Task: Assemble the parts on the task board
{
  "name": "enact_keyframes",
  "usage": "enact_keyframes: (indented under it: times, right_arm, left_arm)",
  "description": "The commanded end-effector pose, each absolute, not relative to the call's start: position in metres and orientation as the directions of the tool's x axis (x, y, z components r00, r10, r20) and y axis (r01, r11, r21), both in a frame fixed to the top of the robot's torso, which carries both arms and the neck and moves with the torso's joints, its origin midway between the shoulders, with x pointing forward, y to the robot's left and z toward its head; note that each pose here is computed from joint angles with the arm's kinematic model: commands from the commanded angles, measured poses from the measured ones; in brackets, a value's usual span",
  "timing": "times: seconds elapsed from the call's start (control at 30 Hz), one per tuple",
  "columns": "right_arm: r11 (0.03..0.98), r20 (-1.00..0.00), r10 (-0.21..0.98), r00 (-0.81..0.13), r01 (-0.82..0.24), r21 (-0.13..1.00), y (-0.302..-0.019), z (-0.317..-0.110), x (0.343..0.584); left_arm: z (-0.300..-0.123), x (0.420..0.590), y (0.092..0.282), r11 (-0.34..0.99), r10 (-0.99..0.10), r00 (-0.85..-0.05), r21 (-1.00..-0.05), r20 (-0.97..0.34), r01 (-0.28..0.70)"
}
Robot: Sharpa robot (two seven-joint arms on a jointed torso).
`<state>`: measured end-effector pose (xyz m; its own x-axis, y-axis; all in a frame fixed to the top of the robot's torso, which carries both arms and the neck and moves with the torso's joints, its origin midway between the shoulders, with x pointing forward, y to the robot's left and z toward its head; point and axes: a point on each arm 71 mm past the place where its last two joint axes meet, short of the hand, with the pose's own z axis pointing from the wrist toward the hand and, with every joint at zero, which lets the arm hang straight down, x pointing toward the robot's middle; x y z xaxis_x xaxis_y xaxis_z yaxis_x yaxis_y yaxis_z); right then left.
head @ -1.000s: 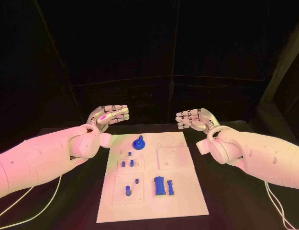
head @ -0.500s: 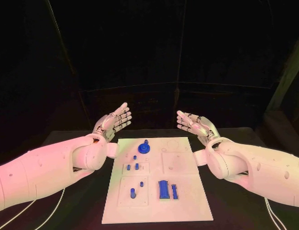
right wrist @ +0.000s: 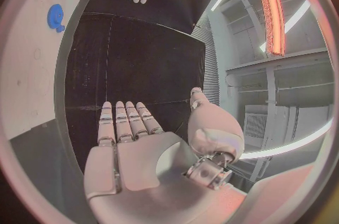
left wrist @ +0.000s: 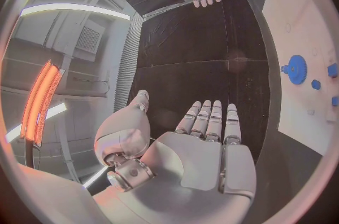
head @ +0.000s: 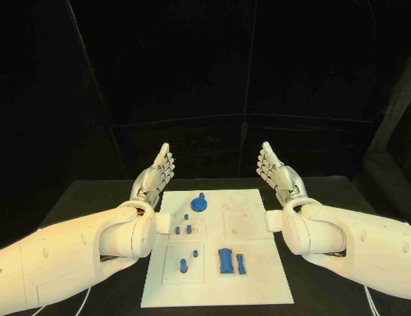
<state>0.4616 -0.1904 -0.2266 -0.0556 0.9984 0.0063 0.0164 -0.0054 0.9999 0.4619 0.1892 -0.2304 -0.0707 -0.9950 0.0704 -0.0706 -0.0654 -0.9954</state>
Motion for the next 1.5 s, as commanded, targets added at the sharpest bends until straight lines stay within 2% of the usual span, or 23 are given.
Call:
enact_keyframes:
  times: [0.03, 1.5]
  right_arm:
    - [-0.010, 0.010, 1.000, -0.017, 0.001, 1.000, -0.1924, -0.2242, 0.4618]
    - [-0.010, 0.010, 1.000, -0.017, 0.001, 1.000, -0.1924, -0.2242, 0.4618]
  left_arm:
    - [-0.2242, 0.4618, 0.1924, -0.010, -1.000, -0.017, -1.000, 0.010, -0.001]
    - [-0.2242, 0.4618, 0.1924, -0.010, -1.000, -0.017, -1.000, 0.010, -0.001]
